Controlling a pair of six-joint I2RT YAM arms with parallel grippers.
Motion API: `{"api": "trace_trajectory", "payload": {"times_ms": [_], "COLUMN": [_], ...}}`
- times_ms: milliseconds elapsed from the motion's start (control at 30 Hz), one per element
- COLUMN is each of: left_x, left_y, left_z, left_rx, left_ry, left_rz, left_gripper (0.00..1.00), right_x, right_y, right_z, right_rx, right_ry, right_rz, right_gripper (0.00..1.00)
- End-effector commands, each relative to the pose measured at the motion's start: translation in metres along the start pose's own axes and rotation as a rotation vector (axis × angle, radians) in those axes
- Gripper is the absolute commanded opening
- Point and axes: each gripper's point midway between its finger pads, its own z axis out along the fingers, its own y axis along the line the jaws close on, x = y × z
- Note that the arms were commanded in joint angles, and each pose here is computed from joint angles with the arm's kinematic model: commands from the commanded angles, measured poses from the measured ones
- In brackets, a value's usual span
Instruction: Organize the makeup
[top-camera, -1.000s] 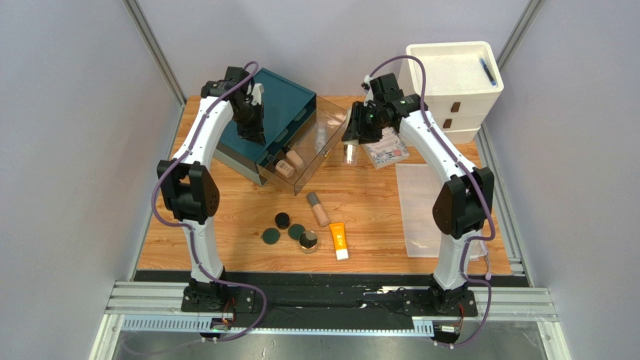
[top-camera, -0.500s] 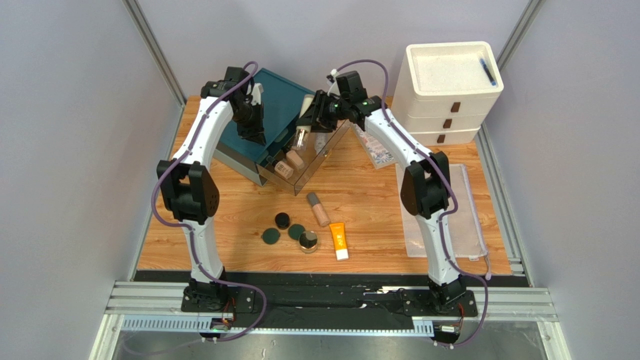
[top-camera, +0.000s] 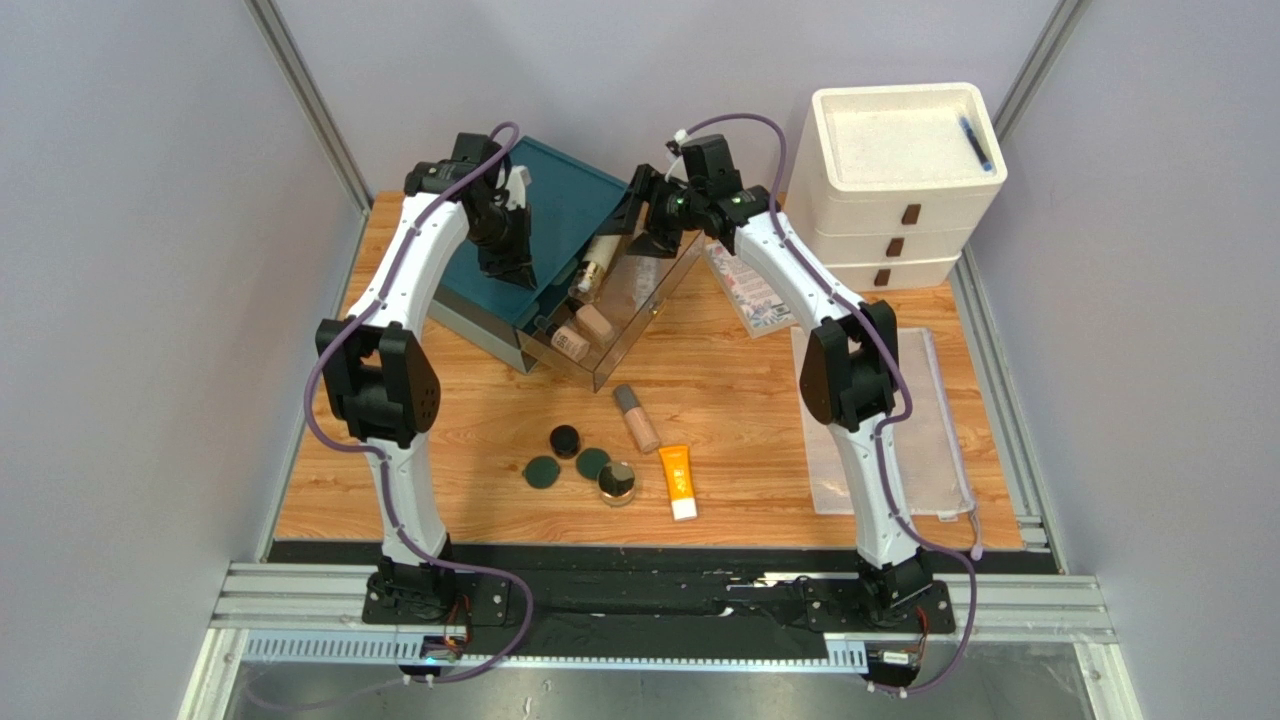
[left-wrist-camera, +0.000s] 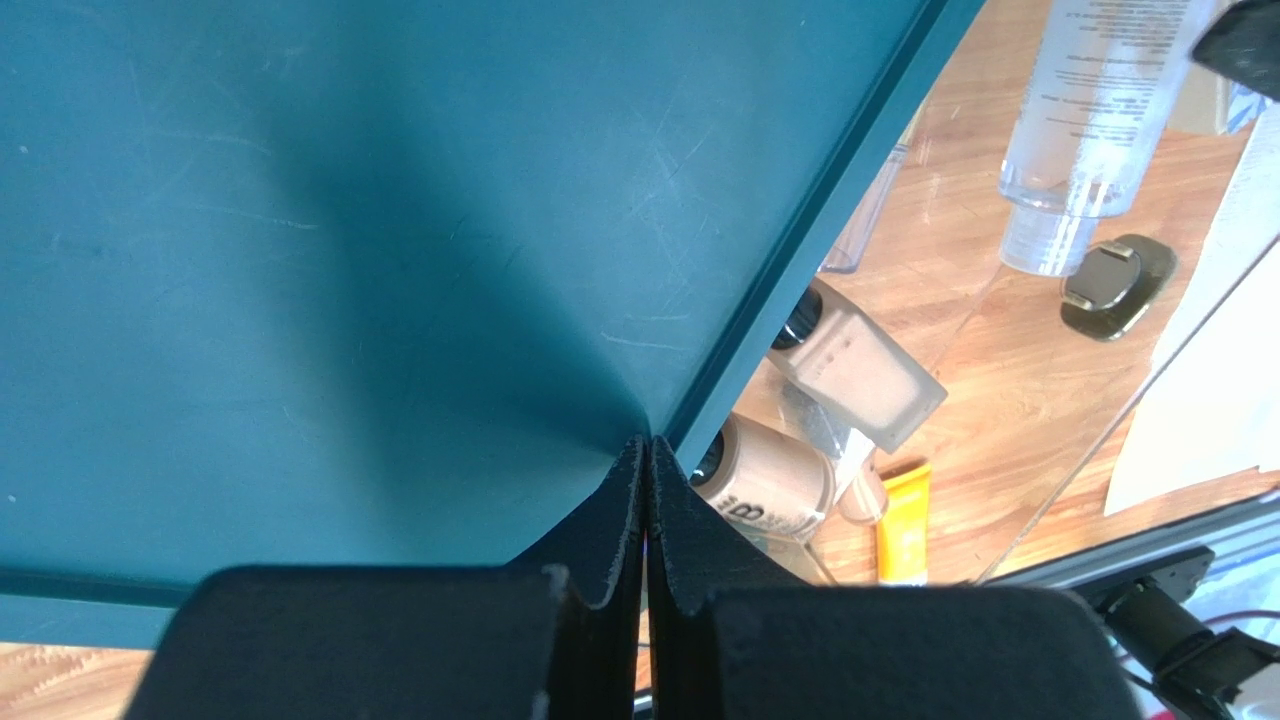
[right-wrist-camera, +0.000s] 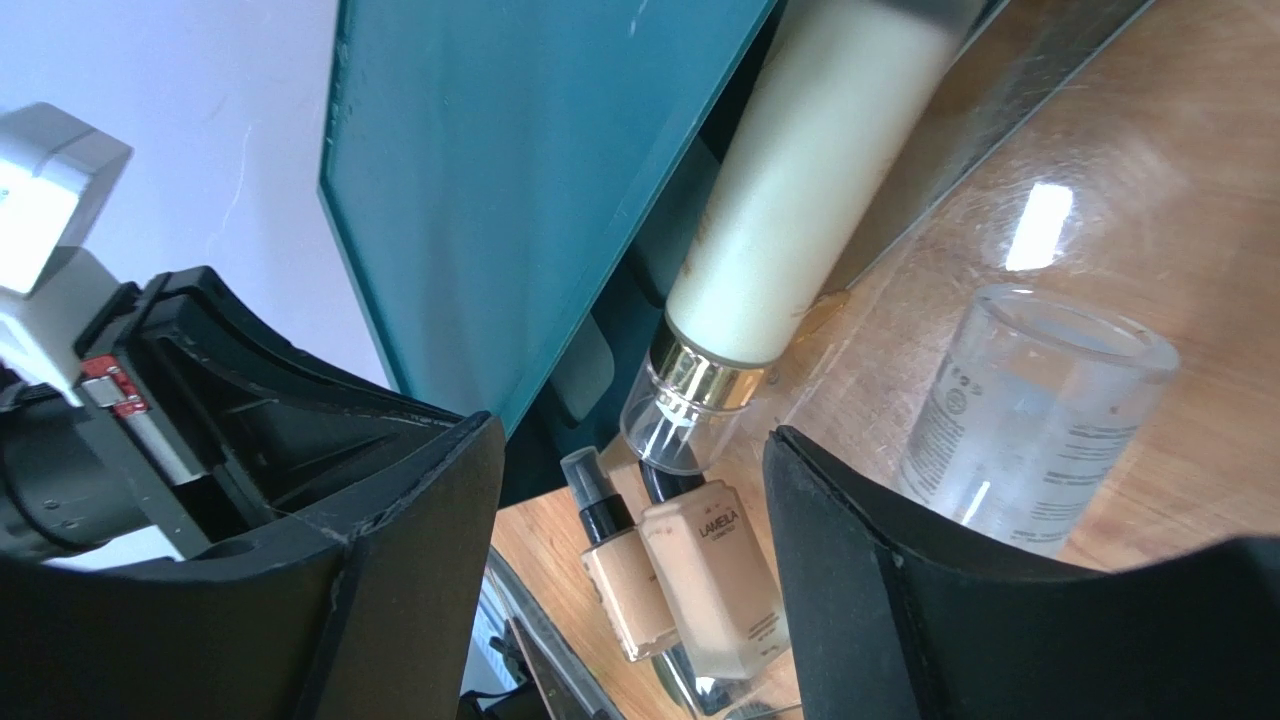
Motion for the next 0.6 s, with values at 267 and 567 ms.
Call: {"api": "trace_trajectory", "payload": {"times_ms": [267,567], "left_x": [0.051,0.052], "left_y": [0.003,0.001], "left_z": [0.036,0.04], "left_rx": [-0.032,-0.017], "left_ry": [0.245,0.254], "left_rz": [-0.009,-0.016], "left_gripper": [0.0,0.0], "right_x": [0.038,0.142], "right_y": [0.025,-0.064], "right_z": [-0.124,-0.152], "right_rx": [0.072,0.244], "right_ry": [0.063,0.292], "right_rz": [-0.258,-0.377], "right_gripper": [0.67,0.67]}}
